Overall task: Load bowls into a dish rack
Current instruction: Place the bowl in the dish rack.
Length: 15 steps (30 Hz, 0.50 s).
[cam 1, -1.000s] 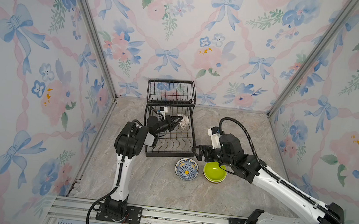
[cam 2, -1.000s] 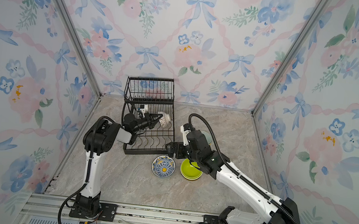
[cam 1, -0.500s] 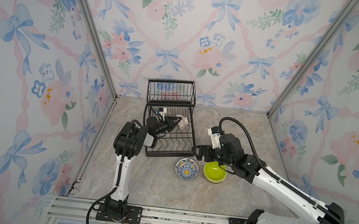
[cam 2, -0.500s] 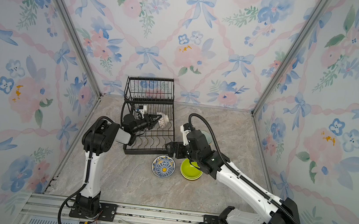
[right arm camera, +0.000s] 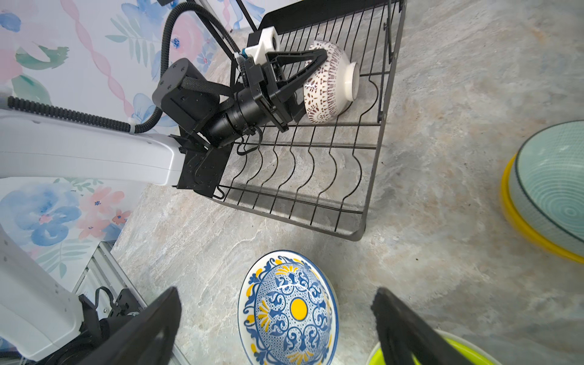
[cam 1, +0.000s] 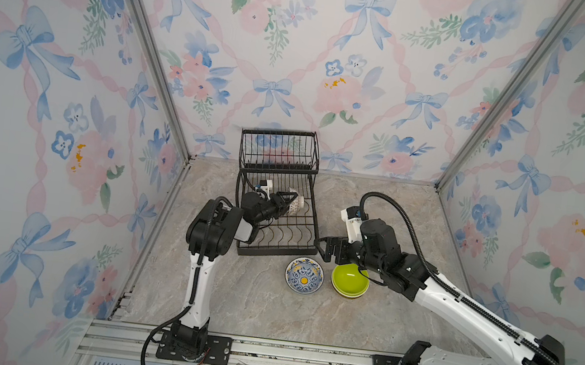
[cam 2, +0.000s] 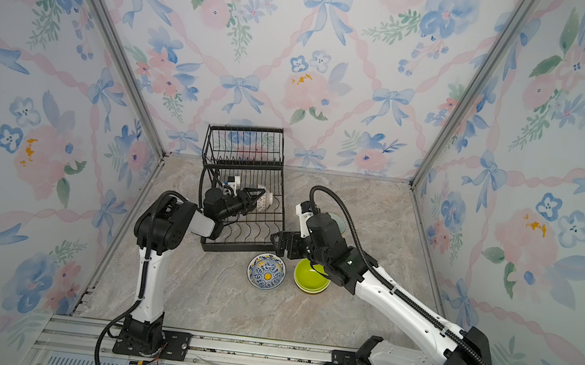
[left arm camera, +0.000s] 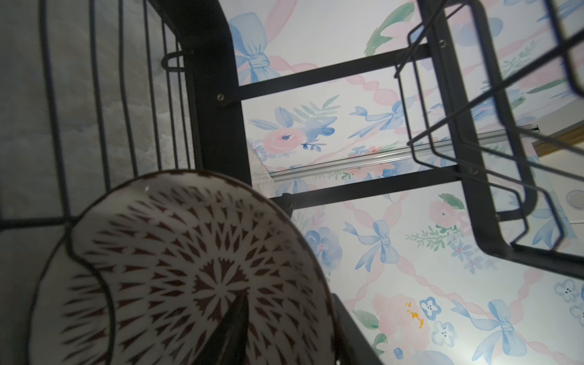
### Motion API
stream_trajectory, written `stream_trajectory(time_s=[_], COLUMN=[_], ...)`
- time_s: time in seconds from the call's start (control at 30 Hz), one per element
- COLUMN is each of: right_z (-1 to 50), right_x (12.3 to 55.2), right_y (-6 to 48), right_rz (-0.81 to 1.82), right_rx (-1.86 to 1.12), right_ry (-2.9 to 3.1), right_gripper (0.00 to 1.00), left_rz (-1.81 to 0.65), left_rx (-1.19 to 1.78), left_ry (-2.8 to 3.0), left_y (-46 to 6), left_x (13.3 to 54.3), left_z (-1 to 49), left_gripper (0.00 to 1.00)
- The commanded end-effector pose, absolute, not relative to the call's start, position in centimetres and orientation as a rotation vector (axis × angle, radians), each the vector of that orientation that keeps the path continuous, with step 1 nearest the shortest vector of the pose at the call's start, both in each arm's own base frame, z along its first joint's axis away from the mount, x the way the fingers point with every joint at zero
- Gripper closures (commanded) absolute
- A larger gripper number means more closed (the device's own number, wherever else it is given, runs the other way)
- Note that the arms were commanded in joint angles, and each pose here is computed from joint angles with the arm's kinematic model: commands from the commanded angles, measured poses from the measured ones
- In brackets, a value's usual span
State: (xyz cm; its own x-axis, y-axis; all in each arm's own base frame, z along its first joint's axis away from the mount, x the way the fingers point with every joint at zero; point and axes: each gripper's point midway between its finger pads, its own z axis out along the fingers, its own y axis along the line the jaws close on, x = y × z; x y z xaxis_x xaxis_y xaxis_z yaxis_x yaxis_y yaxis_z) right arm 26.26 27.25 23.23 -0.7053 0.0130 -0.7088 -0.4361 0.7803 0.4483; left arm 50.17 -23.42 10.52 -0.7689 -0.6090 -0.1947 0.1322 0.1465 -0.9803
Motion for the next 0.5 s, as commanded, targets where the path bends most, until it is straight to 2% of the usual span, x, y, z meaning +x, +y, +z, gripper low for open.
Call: stream_trajectory(time_s=[0.0, 0.17, 0.47], right_z=[23.2, 23.1, 23.0], right_x=[26.0, 26.2, 26.3], right_y=[27.0, 26.7, 26.3], right_rz=[0.767, 0.745, 0.73], right_rx=[-0.338, -0.341, -0.338], right_ry=[2.225, 2.225, 2.224], right_gripper=[0.04, 0.04, 0.04], left_rz=[-1.616, -1.571, -1.486], left_rx=[-0.527, -0.533, -0.548], left_ry=[1.918, 1.898, 1.883], left_y=[-23.0, -22.6, -21.5], left_x=[49.6, 49.5, 49.3], left_z=[9.0, 10.2, 11.7], left_gripper=[0.32, 0.02, 0.02])
